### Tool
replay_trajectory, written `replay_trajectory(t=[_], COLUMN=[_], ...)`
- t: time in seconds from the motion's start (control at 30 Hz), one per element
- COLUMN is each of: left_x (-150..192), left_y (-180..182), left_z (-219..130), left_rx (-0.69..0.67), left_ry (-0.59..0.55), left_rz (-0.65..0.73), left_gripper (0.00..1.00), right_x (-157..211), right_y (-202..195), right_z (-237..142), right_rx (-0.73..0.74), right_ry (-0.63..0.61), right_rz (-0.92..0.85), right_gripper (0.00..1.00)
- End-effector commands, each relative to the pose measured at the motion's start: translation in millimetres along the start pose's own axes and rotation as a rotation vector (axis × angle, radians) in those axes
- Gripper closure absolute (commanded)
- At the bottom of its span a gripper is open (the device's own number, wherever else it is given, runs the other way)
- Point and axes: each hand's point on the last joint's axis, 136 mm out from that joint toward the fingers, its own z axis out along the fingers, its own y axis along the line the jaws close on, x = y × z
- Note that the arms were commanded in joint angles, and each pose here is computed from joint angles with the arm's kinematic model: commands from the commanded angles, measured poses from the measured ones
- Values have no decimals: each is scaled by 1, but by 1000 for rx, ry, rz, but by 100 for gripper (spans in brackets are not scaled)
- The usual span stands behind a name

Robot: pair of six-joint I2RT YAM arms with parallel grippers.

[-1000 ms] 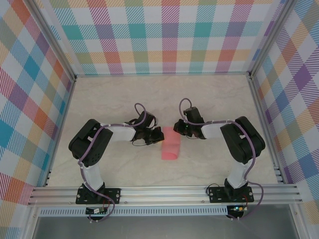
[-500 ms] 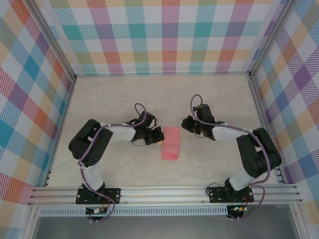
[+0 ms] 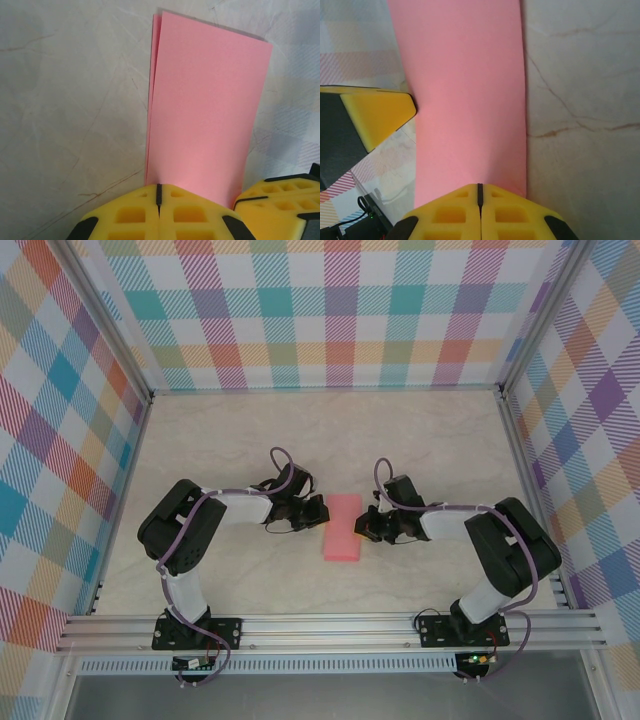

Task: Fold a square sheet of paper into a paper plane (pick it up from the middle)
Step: Fold the square sheet of paper in half at the center of the table.

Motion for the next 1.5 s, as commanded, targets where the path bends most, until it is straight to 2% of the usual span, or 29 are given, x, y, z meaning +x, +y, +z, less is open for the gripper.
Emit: replay_trajectory(t=[0.0,0.47,0.67,0.77,1.27,1.47], left_x=[57,58,57,57,58,59], left_y=[123,127,127,127,129,129], left_z=[10,11,10,10,12,14], left_rx=[-435,-445,-442,-442,-438,-431], left_ry=[120,118,108,107,102,107], left_rz=[-123,-132,-134,-137,-131,-130], left_gripper=[100,100,100,100,100,100], right_x=[12,34,26,33,74,57], right_y=[-1,-31,11,17,-36,2], right_z=[5,6,-6,0,0,-7], right_rx=[-25,61,-36,-50,91,24], right_ry=[50,104,72,102,174,118], right_rz=[12,33,-59,-75,4,-89], right_gripper=[95,94,93,93,94,93])
